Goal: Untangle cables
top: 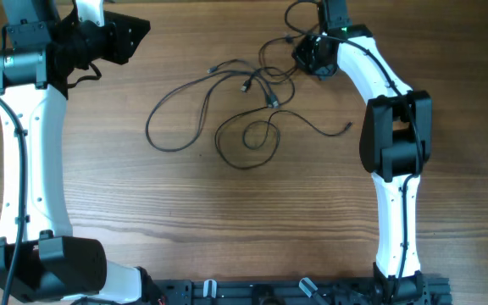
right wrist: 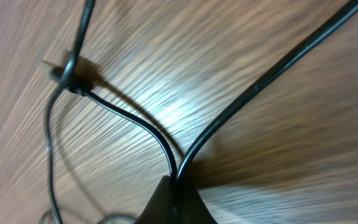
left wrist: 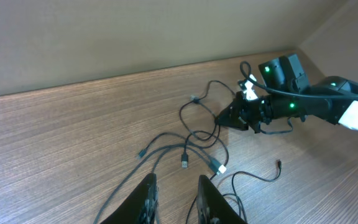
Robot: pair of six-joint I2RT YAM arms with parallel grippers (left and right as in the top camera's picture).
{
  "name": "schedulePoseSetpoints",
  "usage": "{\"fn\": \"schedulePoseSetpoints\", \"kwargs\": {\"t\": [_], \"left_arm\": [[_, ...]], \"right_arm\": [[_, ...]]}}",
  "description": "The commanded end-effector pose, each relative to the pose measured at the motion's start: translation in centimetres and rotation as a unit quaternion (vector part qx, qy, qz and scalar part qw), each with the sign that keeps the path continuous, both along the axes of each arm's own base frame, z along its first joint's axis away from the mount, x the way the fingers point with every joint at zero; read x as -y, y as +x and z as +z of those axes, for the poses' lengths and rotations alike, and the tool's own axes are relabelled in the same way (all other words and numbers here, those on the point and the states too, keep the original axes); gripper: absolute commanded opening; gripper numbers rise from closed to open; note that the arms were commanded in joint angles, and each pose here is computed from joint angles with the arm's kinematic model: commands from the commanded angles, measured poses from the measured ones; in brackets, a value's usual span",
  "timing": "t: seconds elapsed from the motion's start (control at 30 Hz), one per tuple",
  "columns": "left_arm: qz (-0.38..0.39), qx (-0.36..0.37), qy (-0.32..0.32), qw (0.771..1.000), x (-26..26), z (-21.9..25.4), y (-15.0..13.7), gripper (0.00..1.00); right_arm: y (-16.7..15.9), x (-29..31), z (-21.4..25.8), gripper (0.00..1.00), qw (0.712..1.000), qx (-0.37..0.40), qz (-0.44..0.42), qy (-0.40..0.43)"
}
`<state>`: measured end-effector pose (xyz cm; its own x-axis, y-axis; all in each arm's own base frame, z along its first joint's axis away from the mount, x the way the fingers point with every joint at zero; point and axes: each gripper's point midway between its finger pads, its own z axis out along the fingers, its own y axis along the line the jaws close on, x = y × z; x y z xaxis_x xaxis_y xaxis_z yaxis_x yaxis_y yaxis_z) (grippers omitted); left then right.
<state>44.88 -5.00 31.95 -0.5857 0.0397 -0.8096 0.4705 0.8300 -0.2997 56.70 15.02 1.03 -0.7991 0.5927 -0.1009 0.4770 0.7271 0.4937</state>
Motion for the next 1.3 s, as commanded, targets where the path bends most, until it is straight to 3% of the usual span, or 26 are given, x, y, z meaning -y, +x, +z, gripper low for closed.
{"fn": "schedulePoseSetpoints", "kwargs": {"t": [0.0, 0.27, 0.53, 0.97, 1.27], "left_arm": [[-0.013, 0.0, -0.004, 1.0, 0.6, -0.2, 0.0, 0.23], [-0.013, -0.001, -0.004, 1.0, 0.6, -0.2, 0.0, 0.23], [-0.013, -0.002, -0.004, 1.0, 0.6, -0.3, 0.0, 0.23], [-0.017, -0.01, -0.008, 1.0, 0.8, -0.5, -0.3, 0.23], [-0.026, -0.023, -0.01, 0.999, 1.7, -0.9, -0.8, 0.23]], "right_arm": [[1.1, -2.5, 5.1, 0.05, 0.993, 0.071, 0.088, 0.035], [0.3, -1.6, 15.8, 0.05, 0.98, 0.163, 0.115, 0.008], [-3.6, 0.7, 23.2, 0.05, 0.973, 0.191, 0.121, -0.052], [-10.1, 5.2, 27.2, 0.05, 0.964, 0.161, 0.128, -0.169], [-14.4, 7.3, 34.1, 0.05, 0.948, 0.221, 0.106, -0.204]]}}
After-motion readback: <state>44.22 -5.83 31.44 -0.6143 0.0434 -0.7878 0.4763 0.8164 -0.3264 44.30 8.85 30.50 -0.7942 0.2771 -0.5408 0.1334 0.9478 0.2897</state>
